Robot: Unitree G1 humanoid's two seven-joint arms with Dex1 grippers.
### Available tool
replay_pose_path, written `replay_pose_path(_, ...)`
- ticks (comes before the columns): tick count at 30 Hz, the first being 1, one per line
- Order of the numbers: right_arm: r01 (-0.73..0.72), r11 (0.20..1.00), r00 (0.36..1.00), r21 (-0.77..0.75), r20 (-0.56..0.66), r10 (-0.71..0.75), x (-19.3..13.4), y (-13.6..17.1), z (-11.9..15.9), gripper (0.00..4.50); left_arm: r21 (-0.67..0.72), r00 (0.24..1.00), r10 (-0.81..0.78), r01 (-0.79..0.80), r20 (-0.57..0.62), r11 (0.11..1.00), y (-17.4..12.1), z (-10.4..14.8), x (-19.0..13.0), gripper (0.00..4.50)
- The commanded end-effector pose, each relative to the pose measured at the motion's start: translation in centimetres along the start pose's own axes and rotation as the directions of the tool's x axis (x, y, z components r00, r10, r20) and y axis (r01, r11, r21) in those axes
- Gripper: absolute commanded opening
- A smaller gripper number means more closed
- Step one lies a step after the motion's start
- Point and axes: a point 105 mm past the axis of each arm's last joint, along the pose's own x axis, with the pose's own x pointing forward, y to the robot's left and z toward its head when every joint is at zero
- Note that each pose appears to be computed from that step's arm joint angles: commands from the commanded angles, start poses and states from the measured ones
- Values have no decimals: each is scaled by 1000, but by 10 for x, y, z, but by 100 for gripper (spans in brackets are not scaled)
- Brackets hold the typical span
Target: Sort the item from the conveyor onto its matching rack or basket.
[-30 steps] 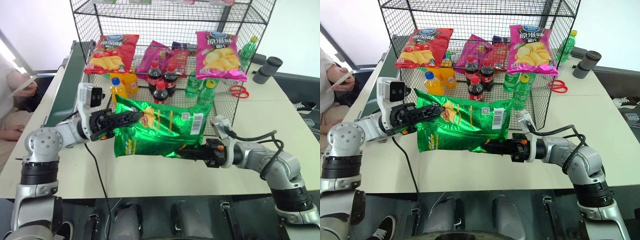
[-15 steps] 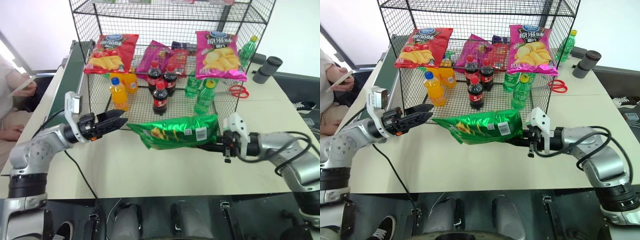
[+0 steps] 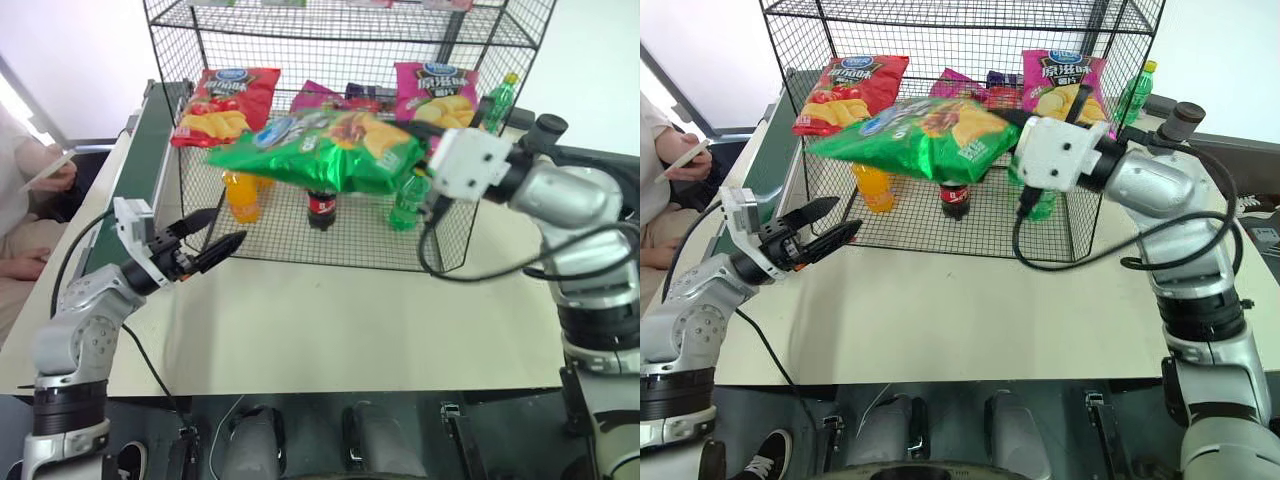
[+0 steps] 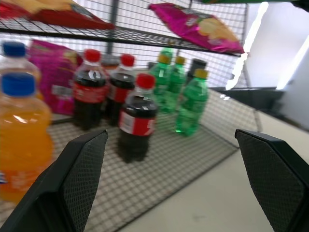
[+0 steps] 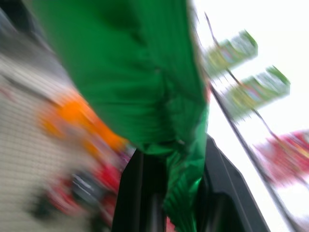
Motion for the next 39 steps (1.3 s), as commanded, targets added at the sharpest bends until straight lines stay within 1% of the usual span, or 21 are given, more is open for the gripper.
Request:
replay_pose_path(1,147,979,986,-140,-53,-156,13,-14,-7,13,159,998,54,-60,46,985,-2,12,3,450)
replay_pose_path(2,193,972,978,-132,-57,-202,17,-18,-7,13,145,996,66,-73,58,987,-2,12,4,450)
replay_pose_path(3,236,964,966,-125,-82,-247,18,-21,-11,13,159,996,64,-73,60,984,-5,11,4,450)
replay_pose_path(5,271,952,949,-142,-126,-289,19,-22,-19,13,169,996,62,-71,60,983,-8,9,4,450)
replay_pose_path(8,356,932,922,-66,-139,-362,24,-23,-18,13,138,994,77,-88,77,987,-10,9,6,450)
replay_pose_path(10,411,911,902,25,-155,-402,25,-23,-20,13,137,994,77,-87,77,987,-12,8,7,450)
replay_pose_path(11,425,905,894,15,-165,-417,24,-25,-20,13,116,993,80,-90,87,989,-13,9,8,450)
replay_pose_path(13,420,907,889,-22,-190,-416,25,-26,-24,13,104,992,88,-97,91,990,-12,10,8,450)
replay_pose_path(14,441,898,874,-10,-221,-432,24,-28,-29,13,112,992,90,-100,94,989,-11,11,9,450)
replay_pose_path(17,449,894,859,0,-276,-431,31,-24,-41,13,112,992,85,-95,93,989,-12,10,13,450)
replay_pose_path(19,456,890,841,-10,-324,-434,36,-17,-50,13,100,991,85,-95,99,990,-13,9,16,450)
replay_pose_path(21,507,860,808,63,-382,-449,36,-14,-60,13,120,991,83,-95,103,988,-16,8,17,450)
replay_pose_path(22,522,850,798,73,-393,-456,36,-14,-62,13,119,990,88,-101,106,988,-16,8,17,450)
replay_pose_path(27,549,831,779,91,-414,-470,41,-12,-61,13,202,979,153,-178,132,963,-11,11,18,450)
replay_pose_path(31,559,819,780,125,-413,-470,52,-4,-55,13,196,976,163,-190,146,962,-14,8,22,450)
replay_pose_path(34,570,806,779,157,-417,-469,59,-4,-53,13,184,976,157,-183,148,966,-17,7,24,450)
replay_pose_path(39,567,807,783,165,-412,-466,70,-6,-51,13,178,974,164,-191,156,965,-16,8,24,450)
